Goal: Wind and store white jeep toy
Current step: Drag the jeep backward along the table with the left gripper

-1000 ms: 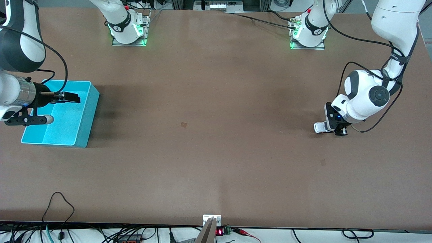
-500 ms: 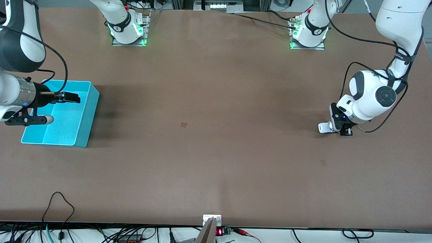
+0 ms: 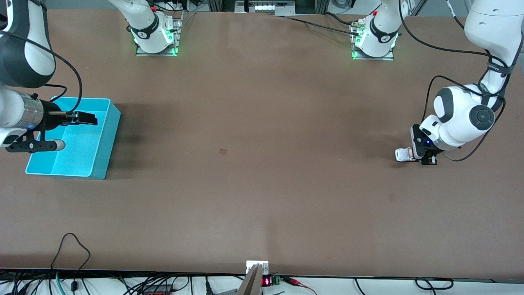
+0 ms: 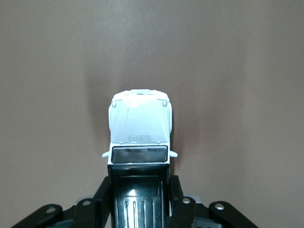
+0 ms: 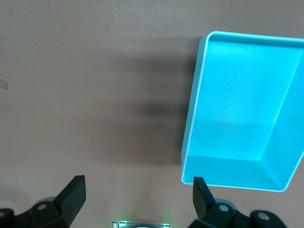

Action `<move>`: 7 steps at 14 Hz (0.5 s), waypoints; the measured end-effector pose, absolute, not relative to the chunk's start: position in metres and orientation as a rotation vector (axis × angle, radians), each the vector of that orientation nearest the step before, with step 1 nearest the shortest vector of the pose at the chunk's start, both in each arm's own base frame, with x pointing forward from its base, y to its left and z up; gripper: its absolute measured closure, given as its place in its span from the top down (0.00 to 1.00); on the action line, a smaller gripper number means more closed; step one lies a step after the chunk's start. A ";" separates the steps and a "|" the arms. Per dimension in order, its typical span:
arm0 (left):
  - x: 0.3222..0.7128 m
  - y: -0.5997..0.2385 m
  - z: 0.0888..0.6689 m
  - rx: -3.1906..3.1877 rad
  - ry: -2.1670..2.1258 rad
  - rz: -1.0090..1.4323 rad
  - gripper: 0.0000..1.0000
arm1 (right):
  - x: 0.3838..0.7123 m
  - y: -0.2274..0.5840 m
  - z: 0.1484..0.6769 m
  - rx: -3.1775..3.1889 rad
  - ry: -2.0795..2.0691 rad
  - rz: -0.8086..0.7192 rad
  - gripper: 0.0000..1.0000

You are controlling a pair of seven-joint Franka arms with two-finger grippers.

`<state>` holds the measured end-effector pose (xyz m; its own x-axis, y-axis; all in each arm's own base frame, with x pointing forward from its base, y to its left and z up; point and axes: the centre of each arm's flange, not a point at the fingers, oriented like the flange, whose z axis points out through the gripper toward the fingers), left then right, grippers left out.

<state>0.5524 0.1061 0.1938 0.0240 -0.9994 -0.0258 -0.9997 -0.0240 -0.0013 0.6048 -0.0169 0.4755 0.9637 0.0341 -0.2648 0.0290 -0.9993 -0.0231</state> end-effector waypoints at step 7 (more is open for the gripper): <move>0.553 0.130 0.194 -2.248 2.168 0.027 0.51 | 0.605 -0.017 0.475 -3.094 -0.050 0.418 1.00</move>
